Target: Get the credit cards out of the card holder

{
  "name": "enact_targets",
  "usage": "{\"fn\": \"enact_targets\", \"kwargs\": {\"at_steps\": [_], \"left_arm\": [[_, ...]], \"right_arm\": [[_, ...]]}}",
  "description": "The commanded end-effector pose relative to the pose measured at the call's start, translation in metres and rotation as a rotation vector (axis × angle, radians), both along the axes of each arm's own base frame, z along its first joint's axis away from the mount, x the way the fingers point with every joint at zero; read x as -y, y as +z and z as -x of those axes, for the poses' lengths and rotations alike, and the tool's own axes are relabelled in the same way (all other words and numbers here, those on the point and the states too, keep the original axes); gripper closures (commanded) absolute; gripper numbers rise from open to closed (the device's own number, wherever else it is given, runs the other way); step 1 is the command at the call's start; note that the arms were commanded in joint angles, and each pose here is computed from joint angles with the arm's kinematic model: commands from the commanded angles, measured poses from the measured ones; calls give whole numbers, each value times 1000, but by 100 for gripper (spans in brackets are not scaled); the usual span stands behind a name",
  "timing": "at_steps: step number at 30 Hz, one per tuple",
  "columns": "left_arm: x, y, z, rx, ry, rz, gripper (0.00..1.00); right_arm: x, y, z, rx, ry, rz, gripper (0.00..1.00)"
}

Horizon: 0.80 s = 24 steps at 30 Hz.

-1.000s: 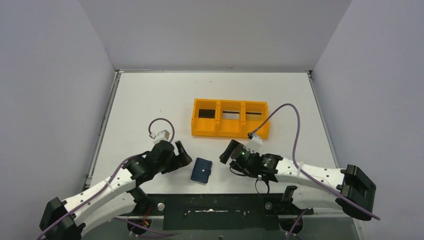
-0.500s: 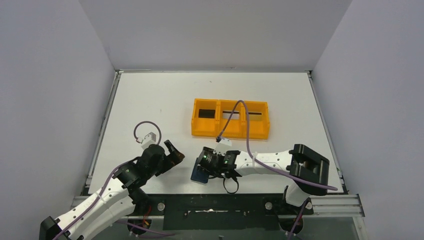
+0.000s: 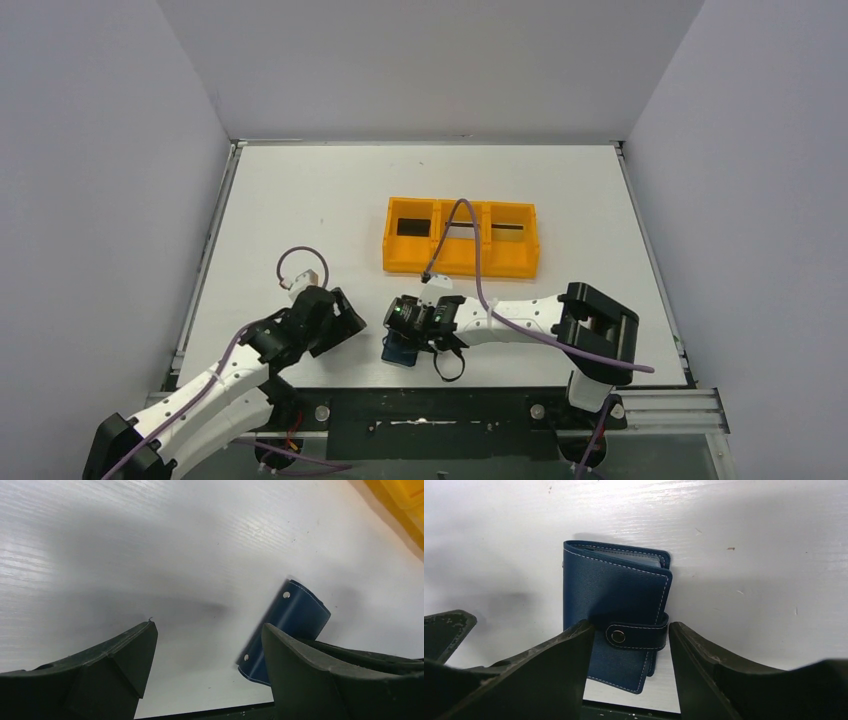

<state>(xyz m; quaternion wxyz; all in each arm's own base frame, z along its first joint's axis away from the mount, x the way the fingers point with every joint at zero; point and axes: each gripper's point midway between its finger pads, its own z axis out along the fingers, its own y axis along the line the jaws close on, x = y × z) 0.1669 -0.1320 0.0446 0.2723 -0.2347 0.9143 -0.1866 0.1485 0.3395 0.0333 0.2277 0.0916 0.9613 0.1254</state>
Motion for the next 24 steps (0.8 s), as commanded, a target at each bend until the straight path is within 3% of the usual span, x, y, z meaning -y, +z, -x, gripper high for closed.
{"fn": "enact_targets", "kwargs": {"at_steps": [1, 4, 7, 10, 14, 18, 24], "left_arm": [[20, 18, -11, 48, -77, 58, 26], [32, 18, -9, 48, -142, 95, 34], [44, 18, -6, 46, -208, 134, 37], [59, 19, -1, 39, -291, 180, 38], [77, 19, 2, 32, -382, 233, 39], [83, 3, 10, -21, -423, 194, 41], [92, -16, 25, -77, -467, 150, 55]], "right_arm": [[-2, 6, -7, 13, -5, 4, 45], [-2, 3, -6, 3, 5, 10, 55], [0, 3, -6, 0, 7, 30, 58], [0, 6, -8, 15, 8, 8, 67], [-3, 10, -13, 23, 26, -57, 68], [-7, 12, -15, 26, 53, -102, 68], [-7, 7, -16, -3, 62, -176, 71]]}}
